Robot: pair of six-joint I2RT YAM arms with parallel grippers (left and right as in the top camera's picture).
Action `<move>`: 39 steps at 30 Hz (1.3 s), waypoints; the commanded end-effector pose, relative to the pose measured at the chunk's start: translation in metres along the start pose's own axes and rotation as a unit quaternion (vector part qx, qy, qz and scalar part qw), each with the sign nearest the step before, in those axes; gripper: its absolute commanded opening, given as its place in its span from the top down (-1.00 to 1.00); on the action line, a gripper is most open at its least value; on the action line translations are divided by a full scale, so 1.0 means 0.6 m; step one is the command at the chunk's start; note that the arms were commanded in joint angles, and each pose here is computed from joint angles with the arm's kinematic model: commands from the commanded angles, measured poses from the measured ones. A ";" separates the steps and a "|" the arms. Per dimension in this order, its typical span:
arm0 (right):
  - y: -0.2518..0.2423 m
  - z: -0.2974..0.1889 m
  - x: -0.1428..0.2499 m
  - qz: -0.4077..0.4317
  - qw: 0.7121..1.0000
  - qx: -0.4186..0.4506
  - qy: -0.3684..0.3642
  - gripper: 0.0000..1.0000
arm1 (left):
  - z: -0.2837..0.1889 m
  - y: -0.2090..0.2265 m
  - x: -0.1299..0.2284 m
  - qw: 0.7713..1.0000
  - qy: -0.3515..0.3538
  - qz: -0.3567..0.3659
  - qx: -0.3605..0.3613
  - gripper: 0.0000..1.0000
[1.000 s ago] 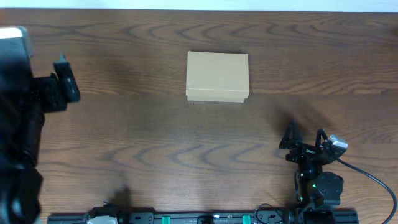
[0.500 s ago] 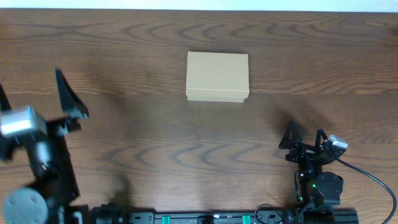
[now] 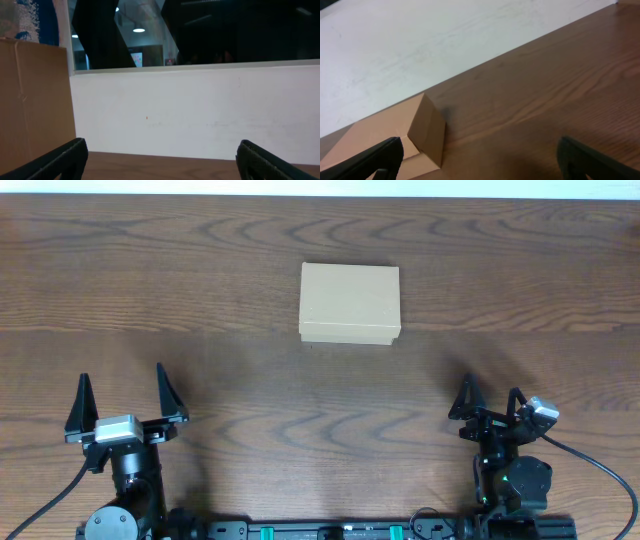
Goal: Pack container
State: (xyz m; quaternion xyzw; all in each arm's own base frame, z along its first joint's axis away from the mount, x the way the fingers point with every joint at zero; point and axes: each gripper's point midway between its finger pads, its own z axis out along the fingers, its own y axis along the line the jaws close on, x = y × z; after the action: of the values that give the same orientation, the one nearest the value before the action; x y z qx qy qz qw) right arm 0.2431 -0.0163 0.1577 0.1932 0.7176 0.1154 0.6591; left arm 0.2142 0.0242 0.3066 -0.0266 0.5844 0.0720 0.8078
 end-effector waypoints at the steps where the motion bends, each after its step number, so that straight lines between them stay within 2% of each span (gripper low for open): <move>1: 0.003 0.000 0.003 0.005 1.000 -0.005 0.001 -0.99 | -0.002 -0.002 -0.003 1.000 -0.005 0.005 0.004 -0.91; 39: 0.003 0.000 0.003 0.005 1.000 -0.005 0.001 -0.98 | -0.002 -0.002 -0.003 1.000 -0.005 0.005 0.004 -0.91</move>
State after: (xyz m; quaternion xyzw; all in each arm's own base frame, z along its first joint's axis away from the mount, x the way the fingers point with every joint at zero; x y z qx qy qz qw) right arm 0.2431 -0.0163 0.1577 0.1935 0.7175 0.1156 0.6590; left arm 0.2143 0.0239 0.3064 -0.0260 0.5847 0.0716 0.8076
